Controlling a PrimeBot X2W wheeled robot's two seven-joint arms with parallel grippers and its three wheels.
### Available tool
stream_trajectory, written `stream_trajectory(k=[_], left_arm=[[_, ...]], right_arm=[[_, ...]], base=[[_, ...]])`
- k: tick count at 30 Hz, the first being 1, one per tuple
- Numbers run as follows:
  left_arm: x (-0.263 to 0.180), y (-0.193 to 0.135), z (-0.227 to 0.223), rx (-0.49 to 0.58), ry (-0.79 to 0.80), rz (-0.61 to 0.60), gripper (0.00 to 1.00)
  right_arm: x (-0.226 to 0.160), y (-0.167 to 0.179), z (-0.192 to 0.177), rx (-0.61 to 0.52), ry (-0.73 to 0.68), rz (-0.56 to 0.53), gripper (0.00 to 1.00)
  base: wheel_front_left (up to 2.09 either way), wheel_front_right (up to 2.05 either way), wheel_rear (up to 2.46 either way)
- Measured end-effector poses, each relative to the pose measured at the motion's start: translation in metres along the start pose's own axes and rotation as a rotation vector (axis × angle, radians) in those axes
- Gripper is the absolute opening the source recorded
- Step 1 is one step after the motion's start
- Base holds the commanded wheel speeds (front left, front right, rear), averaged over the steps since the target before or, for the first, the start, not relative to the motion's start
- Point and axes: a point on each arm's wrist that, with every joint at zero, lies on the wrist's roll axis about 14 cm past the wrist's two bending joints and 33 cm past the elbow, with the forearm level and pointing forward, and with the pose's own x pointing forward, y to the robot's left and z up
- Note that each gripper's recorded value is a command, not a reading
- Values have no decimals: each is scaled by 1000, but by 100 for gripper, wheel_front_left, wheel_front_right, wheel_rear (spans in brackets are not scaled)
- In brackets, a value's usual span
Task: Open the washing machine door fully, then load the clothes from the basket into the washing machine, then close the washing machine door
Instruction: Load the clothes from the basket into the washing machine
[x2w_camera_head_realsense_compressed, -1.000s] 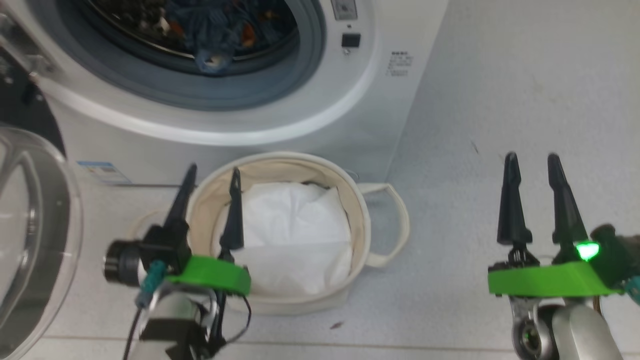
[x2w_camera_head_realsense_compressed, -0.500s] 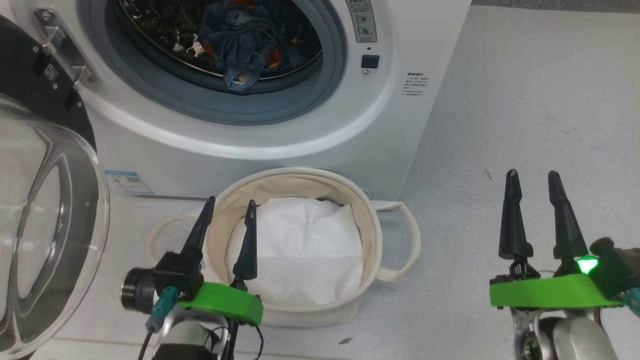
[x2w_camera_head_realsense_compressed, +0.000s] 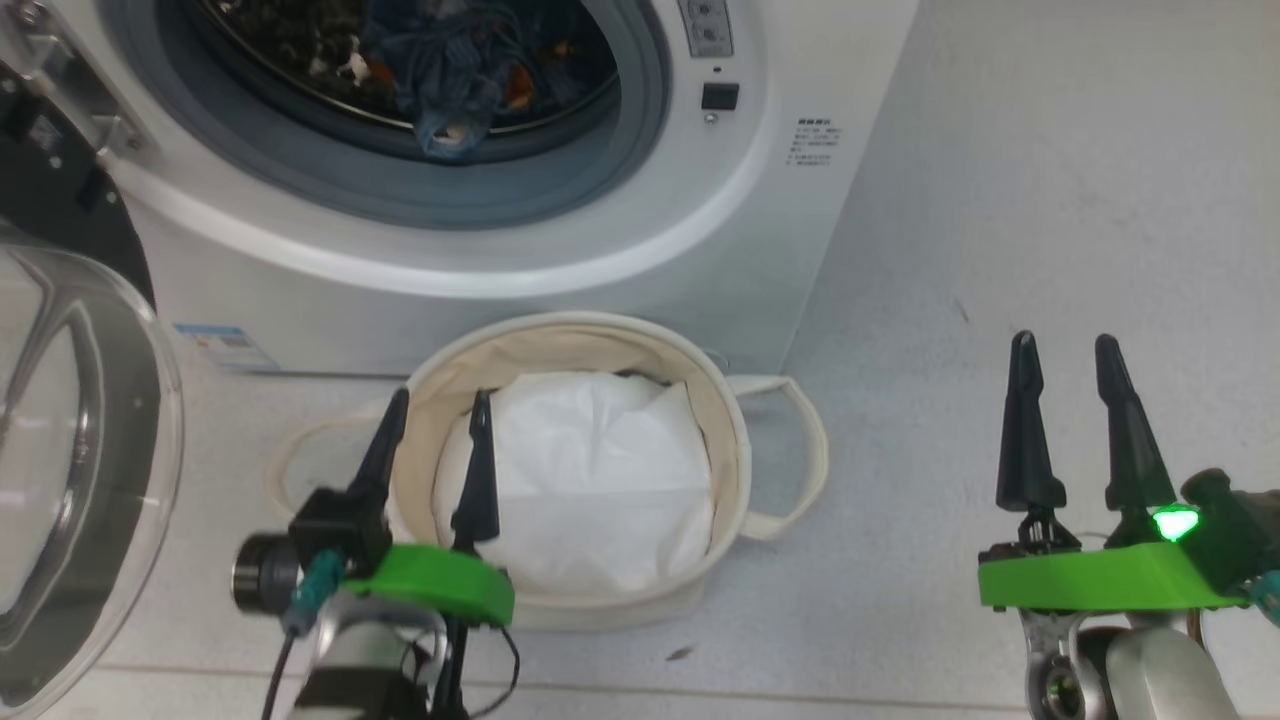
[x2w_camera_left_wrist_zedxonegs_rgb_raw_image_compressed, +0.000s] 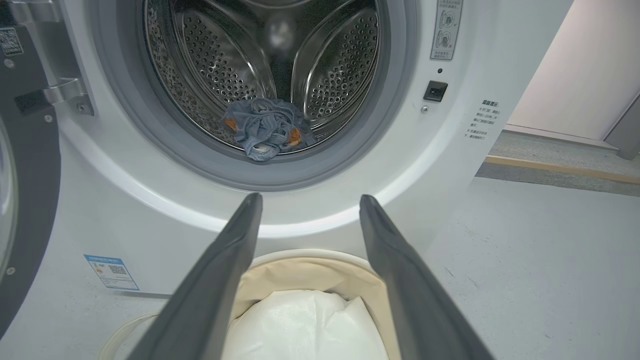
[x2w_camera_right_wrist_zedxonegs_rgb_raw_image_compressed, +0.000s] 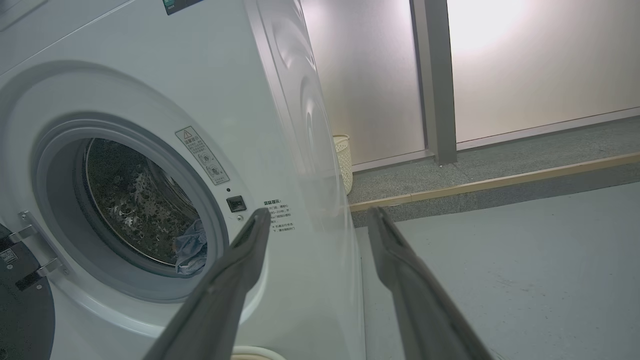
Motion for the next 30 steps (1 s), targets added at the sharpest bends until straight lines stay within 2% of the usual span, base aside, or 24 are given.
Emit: stream_trajectory(k=[6,11,20,26,30], left_arm=[[43,-2,2,22,-15,-23,100],[94,10,-5,32,-7,-11,100],[199,35,-49,83,94,7,100],[236,50,-85,138,190,33,100],[253,45,-99,162,220,24,100]], right_arm=[[9,-9,-18,2,34,-18,100],[28,-16,-36,7,53,-21,100],[52,-47,-89,16,128,-72,100],[56,-61,-108,17,159,-93,100],[50,-71,-117,17,187,-123,100]], base=[[0,0,0],[0,0,0],[0,0,0],[0,0,0],[0,0,0]])
